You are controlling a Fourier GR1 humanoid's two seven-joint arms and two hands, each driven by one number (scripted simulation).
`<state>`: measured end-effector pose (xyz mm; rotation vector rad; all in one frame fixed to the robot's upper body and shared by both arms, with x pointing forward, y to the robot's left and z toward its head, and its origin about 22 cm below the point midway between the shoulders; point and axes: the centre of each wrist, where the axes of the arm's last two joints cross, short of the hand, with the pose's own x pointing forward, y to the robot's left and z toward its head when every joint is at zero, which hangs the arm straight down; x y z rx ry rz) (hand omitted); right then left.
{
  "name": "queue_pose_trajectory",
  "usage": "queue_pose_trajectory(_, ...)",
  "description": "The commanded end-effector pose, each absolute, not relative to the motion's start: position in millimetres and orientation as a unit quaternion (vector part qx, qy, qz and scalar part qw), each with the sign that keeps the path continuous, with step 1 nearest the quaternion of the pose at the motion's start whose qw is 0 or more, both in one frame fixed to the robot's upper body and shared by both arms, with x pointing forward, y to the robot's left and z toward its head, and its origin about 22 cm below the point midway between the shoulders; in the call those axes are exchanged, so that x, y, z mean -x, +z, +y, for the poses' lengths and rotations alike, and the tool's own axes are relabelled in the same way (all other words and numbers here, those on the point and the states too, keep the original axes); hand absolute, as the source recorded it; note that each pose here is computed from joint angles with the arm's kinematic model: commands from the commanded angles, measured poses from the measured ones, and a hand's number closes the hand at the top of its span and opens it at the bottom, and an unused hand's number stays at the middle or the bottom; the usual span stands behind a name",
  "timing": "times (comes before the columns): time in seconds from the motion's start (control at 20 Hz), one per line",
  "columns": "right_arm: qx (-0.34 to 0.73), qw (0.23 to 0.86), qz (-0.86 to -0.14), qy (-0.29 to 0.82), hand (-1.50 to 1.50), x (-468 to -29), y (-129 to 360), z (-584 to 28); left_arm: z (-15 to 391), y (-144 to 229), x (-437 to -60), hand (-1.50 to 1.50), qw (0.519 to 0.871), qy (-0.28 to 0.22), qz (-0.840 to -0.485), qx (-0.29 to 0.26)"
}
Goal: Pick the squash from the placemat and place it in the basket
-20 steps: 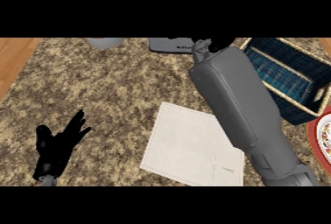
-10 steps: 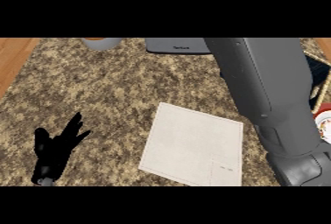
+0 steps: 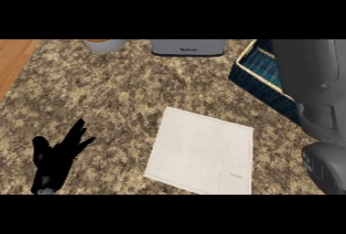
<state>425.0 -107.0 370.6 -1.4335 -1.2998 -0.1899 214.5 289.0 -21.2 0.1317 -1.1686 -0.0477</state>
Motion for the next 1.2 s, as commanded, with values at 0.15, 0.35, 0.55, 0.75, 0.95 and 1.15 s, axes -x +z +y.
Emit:
queue_pose_trajectory(0.15,0.620,0.604,-0.488,-0.113,1.50,-443,360,-141,286,-48,-199,0.00,0.867,-0.024,-0.494,-0.064)
queue_pose_trajectory(0.35,0.606,0.612,-0.495,-0.116,1.50,-449,354,-178,296,-49,-204,0.00,0.870,-0.016,-0.487,-0.072)
queue_pose_trajectory(0.55,0.592,0.625,-0.489,-0.141,1.50,-455,342,-186,291,-42,-211,0.00,0.868,-0.022,-0.491,-0.071)
queue_pose_trajectory(0.75,0.543,0.627,-0.520,-0.207,1.50,-453,300,-216,300,-51,-190,0.00,0.870,-0.017,-0.486,-0.078)
queue_pose_trajectory(0.95,0.540,0.627,-0.523,-0.206,1.50,-455,281,-218,292,-45,-199,0.00,0.870,-0.017,-0.487,-0.070)
queue_pose_trajectory(1.15,0.537,0.624,-0.528,-0.208,1.50,-458,248,-230,289,-42,-205,0.00,0.870,-0.019,-0.489,-0.067)
